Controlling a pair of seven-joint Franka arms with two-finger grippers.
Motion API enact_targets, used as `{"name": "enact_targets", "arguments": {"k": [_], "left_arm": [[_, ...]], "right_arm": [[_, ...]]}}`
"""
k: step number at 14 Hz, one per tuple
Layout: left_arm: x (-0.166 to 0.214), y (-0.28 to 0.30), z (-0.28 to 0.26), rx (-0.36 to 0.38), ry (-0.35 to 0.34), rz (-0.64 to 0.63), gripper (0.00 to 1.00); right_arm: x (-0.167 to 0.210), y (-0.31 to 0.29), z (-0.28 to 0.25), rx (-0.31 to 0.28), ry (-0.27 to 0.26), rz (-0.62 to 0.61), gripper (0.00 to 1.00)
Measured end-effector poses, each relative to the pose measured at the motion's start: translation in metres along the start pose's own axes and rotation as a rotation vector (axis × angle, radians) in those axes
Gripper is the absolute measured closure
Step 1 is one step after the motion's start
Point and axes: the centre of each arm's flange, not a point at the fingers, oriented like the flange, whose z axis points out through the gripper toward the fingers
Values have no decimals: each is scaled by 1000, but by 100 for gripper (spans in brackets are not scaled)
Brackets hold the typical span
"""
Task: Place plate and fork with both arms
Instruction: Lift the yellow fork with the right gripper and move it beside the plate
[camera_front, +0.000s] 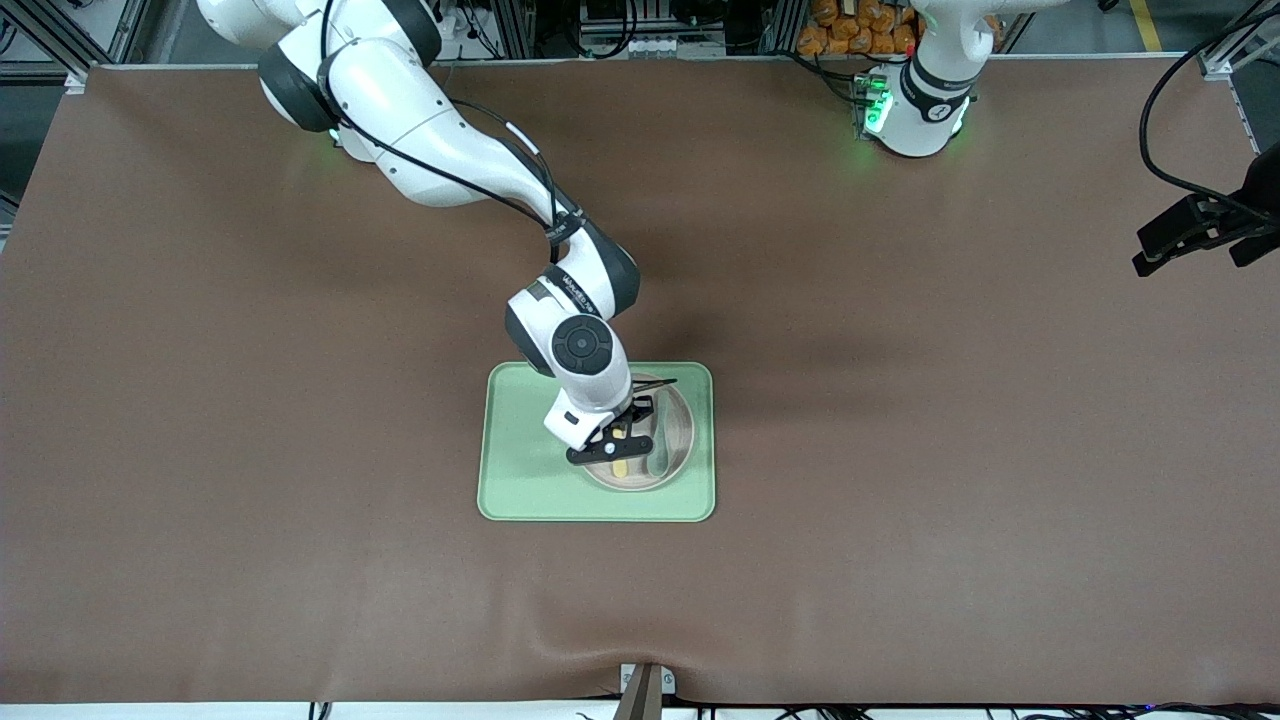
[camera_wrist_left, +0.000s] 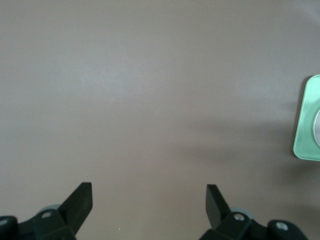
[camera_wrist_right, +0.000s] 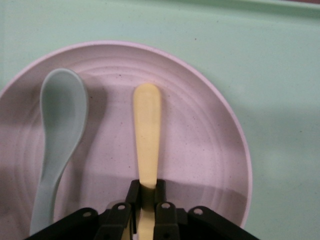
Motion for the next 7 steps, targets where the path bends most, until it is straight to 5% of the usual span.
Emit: {"name": "enact_targets", "arguments": {"k": [7], "left_arm": [[0,0,-1,0,1,0,0]], "right_arm": [[10,10,-21,-26,-39,30,86]]}}
